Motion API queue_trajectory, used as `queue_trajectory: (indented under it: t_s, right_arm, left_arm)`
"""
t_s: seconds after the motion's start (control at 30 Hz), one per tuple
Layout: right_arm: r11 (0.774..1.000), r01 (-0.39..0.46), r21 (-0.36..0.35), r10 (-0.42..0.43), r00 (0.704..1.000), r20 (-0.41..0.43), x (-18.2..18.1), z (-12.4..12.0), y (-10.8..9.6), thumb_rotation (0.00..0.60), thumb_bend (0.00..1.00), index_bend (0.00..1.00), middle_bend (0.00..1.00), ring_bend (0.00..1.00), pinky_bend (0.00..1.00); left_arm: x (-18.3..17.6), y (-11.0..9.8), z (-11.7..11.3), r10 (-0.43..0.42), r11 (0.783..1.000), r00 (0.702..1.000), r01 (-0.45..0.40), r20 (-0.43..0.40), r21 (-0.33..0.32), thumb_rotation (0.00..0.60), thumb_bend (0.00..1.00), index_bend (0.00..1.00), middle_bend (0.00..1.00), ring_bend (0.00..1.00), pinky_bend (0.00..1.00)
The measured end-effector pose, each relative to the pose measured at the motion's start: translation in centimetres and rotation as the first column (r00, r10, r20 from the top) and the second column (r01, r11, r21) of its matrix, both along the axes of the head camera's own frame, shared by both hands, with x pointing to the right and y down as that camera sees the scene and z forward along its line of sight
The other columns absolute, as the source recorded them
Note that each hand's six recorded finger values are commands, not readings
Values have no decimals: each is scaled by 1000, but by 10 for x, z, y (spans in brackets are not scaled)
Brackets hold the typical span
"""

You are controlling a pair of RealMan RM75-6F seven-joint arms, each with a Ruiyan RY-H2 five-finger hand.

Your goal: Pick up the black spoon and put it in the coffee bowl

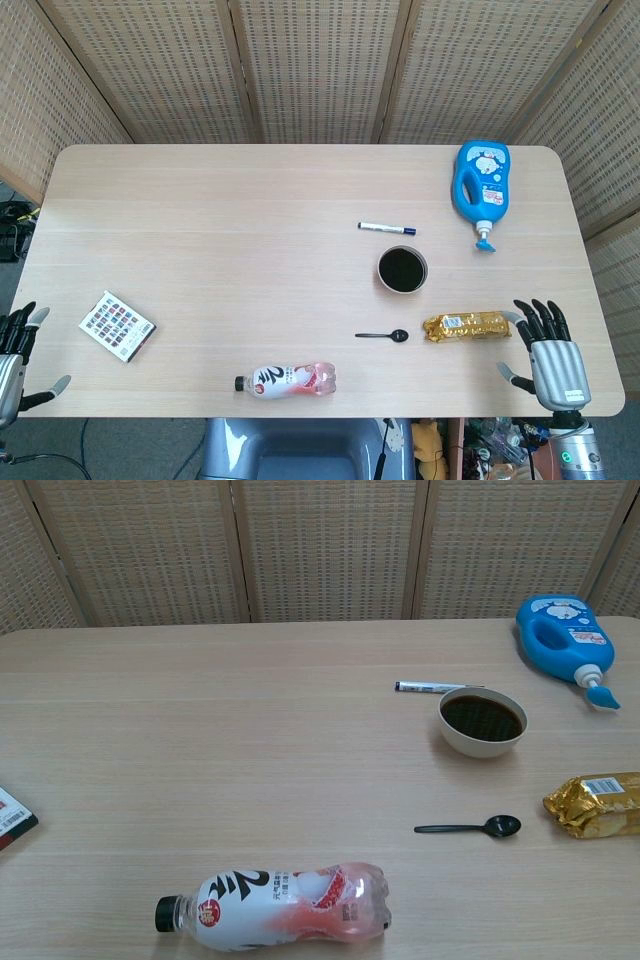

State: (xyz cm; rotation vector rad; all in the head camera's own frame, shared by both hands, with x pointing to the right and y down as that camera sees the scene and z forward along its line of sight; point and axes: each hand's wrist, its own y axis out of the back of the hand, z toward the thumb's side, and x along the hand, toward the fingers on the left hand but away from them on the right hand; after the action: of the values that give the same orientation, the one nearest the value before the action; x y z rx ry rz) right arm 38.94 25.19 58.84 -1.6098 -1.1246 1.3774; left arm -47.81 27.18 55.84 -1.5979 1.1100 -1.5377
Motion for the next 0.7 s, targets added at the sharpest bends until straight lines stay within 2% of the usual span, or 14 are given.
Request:
queue_trajectory:
  t_s: [0.5, 0.7]
  right_arm:
    - [1000, 17, 1, -17, 1000, -2, -4, 0, -3, 600, 246, 283, 241, 131, 112]
    - [1000, 31, -1, -31, 999, 9, -10, 0, -6, 600, 246, 283, 243, 149, 185]
  left_arm:
    - [-3, 2, 1, -9, 1000, 1000, 9, 4, -6, 600, 182, 0, 0, 0, 0]
    - [-3, -1, 2, -6, 1000, 1000, 6, 2, 0, 600, 181, 0, 0, 0, 0]
